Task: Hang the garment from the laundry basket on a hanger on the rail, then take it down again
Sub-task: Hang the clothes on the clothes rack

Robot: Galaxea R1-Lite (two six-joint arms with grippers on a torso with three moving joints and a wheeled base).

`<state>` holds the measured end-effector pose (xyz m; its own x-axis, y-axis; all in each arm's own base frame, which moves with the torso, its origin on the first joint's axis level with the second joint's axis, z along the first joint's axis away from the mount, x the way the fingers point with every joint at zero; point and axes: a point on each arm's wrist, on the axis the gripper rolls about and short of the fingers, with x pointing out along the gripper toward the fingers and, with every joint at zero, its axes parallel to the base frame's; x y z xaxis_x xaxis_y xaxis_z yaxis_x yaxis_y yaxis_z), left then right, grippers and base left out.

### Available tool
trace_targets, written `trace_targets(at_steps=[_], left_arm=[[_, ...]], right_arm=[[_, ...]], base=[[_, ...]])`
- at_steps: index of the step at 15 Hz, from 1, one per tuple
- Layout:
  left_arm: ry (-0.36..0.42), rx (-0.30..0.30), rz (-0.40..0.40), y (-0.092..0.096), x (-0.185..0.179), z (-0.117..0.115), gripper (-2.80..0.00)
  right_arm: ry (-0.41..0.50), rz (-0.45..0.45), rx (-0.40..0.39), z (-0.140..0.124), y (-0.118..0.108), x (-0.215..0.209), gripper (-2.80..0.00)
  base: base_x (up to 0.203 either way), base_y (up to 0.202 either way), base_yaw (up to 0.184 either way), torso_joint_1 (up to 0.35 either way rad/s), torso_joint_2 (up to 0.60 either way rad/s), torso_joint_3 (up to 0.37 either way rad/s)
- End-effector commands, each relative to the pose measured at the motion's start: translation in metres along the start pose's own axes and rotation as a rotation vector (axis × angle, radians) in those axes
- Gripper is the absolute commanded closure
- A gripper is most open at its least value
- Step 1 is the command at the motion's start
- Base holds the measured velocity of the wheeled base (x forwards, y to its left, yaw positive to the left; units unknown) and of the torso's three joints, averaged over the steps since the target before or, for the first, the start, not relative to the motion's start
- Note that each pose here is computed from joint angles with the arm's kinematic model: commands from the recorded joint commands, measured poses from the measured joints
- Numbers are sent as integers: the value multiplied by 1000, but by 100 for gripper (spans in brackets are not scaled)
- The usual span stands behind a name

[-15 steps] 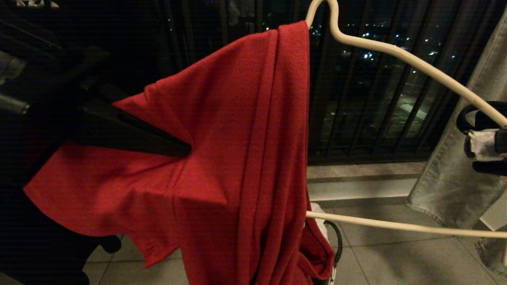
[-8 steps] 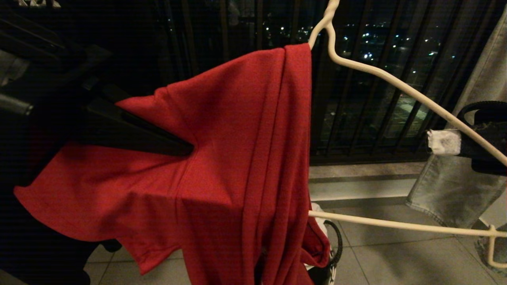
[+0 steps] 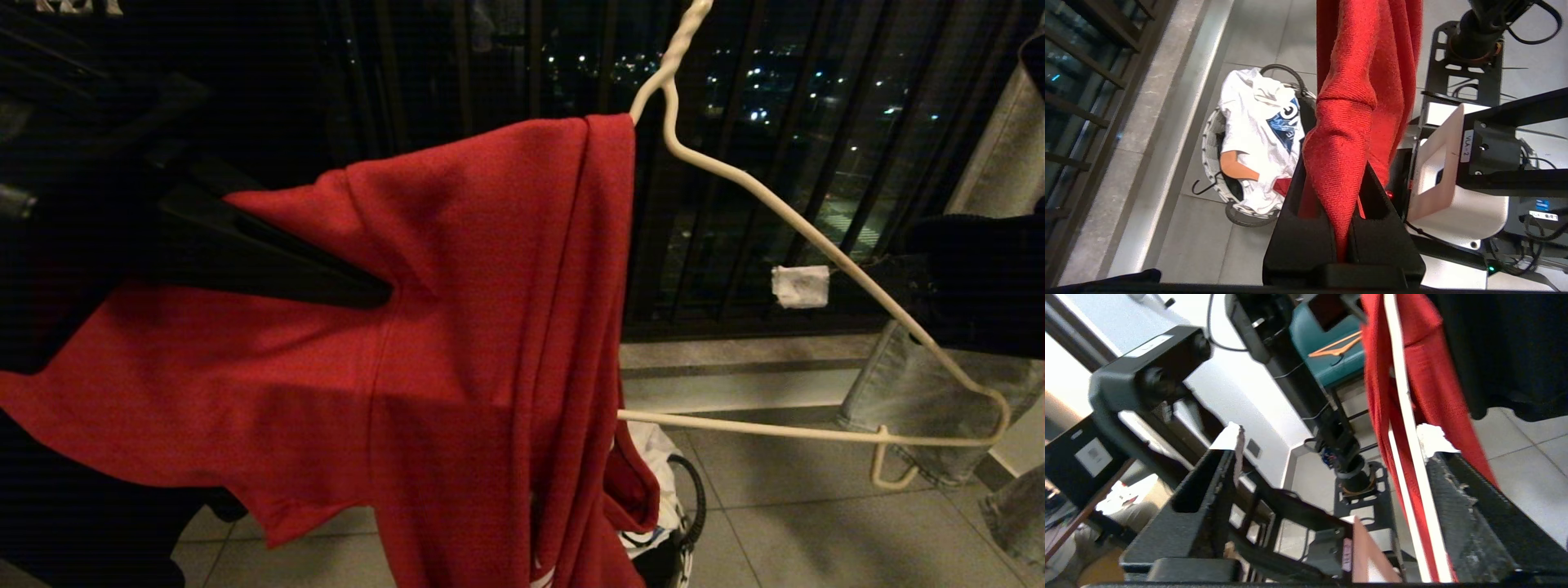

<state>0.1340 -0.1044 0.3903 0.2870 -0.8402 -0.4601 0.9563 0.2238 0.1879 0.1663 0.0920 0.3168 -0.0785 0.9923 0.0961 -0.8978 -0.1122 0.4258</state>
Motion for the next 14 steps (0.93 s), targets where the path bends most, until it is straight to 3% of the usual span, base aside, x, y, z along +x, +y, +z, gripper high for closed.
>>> trace_targets(at_steps=[1, 14], left_arm=[[-6, 7, 3, -3, -4, 0, 0], [-18, 21, 44, -9, -15, 3, 0]], right_arm=[[-7, -26, 19, 3, -12, -2, -280], [-90, -180, 30, 25, -50, -21, -280]], base=[[0, 0, 0, 0, 0, 0], [0, 0, 0, 0, 0, 0]])
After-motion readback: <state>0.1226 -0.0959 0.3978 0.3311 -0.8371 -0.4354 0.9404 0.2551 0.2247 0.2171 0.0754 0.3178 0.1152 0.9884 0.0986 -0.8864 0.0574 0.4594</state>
